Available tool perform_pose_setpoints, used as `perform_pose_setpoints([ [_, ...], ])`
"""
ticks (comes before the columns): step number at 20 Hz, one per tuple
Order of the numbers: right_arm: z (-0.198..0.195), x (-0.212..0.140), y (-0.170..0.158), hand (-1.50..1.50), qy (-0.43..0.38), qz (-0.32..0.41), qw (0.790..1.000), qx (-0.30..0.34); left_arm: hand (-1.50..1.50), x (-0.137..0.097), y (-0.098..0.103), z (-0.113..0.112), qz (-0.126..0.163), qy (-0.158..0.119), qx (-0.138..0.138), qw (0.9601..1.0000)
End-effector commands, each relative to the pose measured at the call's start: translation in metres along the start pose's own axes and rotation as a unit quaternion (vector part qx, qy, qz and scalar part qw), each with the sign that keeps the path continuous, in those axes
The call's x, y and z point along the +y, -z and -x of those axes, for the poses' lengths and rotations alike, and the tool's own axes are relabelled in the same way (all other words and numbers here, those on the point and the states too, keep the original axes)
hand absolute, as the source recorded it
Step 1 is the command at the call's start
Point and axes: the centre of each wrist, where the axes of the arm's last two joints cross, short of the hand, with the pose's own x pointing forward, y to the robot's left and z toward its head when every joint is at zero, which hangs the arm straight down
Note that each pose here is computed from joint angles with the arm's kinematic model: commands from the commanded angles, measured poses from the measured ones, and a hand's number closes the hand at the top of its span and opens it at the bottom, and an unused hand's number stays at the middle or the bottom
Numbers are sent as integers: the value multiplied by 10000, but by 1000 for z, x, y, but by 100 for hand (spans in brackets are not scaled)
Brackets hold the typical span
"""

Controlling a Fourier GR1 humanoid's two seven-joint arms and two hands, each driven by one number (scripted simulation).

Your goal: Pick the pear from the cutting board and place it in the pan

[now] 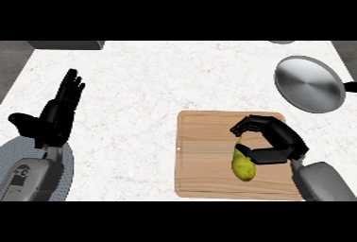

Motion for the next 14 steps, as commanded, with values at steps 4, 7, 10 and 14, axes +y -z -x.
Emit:
perform_pose_setpoints([
  [4, -11, -90, -78, -150, -1487, 590, 9863, -400, 0, 13, -2, -7, -151, 267, 184, 9994],
  [7, -46, -130, -66, -150, -1693, 498, 9837, -344, 0, -3, 8, -29, -71, 164, 180, 9997],
  [10, -87, -148, -76, -150, -2225, -263, 9745, 129, 0, -24, 7, -19, -11, 194, 208, 9996],
  [14, -147, -158, -57, -150, -3067, -729, 9469, 640, 0, -19, -4, -15, 14, 146, 256, 9996],
])
